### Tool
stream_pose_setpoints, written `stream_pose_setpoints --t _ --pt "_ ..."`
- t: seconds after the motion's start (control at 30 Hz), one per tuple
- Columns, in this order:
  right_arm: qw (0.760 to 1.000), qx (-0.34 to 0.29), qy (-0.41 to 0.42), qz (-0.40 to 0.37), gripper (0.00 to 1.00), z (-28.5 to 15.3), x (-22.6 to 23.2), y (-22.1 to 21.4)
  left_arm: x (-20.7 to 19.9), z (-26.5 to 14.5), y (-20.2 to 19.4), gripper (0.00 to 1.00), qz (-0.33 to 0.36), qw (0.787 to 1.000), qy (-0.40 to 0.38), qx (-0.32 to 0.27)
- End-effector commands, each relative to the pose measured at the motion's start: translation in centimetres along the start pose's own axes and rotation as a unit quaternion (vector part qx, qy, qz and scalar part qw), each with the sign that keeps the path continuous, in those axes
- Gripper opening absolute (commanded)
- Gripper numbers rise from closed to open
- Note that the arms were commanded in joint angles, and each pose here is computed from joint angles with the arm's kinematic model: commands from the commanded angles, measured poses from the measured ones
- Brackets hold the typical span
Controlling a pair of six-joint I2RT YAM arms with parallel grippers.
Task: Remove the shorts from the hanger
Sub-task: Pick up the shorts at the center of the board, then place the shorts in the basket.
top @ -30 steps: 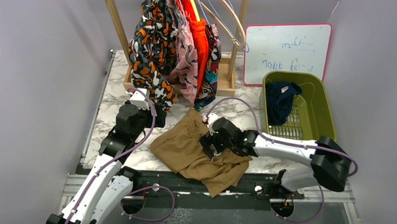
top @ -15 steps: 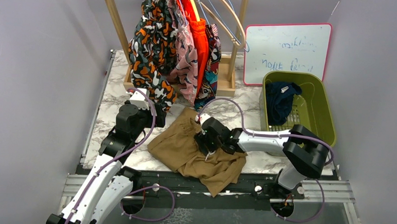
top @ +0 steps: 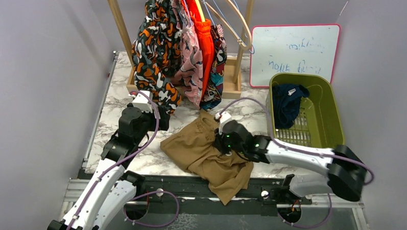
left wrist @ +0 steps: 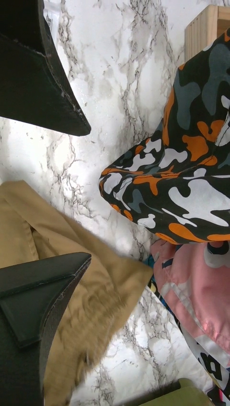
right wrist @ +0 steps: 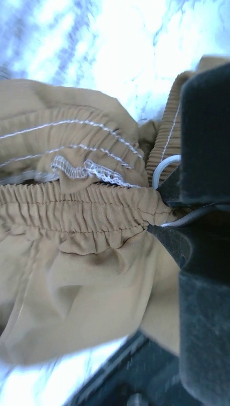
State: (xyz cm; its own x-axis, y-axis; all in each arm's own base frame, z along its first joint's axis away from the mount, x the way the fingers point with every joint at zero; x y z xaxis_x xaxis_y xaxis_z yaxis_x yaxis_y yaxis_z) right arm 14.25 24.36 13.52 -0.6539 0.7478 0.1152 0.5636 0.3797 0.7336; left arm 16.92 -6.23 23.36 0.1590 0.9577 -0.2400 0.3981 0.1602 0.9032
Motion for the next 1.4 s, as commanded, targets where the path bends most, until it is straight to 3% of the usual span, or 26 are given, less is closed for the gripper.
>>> stream_pose_setpoints --t 0.0,0.3,0.6,0.77,0.87,0.93,1.0,1.23,1.37 --pt "0.994 -0.102 0.035 0.019 0.01 -5.3 0.5 4.1 0.1 -0.3 0.5 0.94 -0.003 1.0 0.01 -0.018" --pt "0.967 -0.235 -0.05 0.086 0.01 -15.6 -2.0 7.5 0.1 -0.2 0.5 0.94 -0.004 1.0 0.004 -0.017" --pt "0.899 -0.367 -0.214 0.109 0.01 -25.9 -6.2 10.7 0.0 -0.1 0.4 0.94 -0.007 1.0 0.003 -0.012" --pt "0.84 -0.408 -0.346 0.092 0.01 -29.9 -8.0 13.6 -0.1 0.1 0.3 0.94 -0.006 1.0 -0.001 -0.006" --pt "0.784 -0.43 -0.444 0.055 0.01 -31.2 -8.9 15.1 -0.1 0.2 0.2 0.94 -0.005 1.0 -0.003 -0.004" --pt "0.751 -0.457 -0.474 0.054 0.01 -32.0 -9.2 15.6 -0.1 0.2 0.2 0.94 -0.006 1.0 -0.006 -0.005" --pt "0.736 -0.474 -0.481 0.049 0.01 -32.6 -9.3 16.2 -0.2 0.2 0.3 0.94 -0.007 1.0 -0.011 -0.007" --pt "0.717 -0.442 -0.539 0.007 0.01 -31.1 -10.4 20.1 -0.2 0.2 0.2 0.94 -0.004 1.0 -0.014 -0.009" --pt "0.766 -0.354 -0.536 0.04 0.01 -27.5 -16.2 21.1 -0.2 0.2 0.1 0.94 -0.003 1.0 -0.016 -0.006"
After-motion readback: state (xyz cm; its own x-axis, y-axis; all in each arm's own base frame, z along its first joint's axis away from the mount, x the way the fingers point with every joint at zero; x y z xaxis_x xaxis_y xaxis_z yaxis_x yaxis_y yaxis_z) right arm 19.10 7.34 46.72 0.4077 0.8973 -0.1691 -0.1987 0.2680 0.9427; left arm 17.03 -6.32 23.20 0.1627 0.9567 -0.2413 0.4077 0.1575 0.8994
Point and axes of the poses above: each gripper's point midway between its finger pads, its own z axis out along the fingers, its own x axis along the line the jaws close on, y = z × x, the point moved 10 cm from there along -z, back along the fingers, and after that the axes turned 3 degrees about -z, right-handed, at the moved point
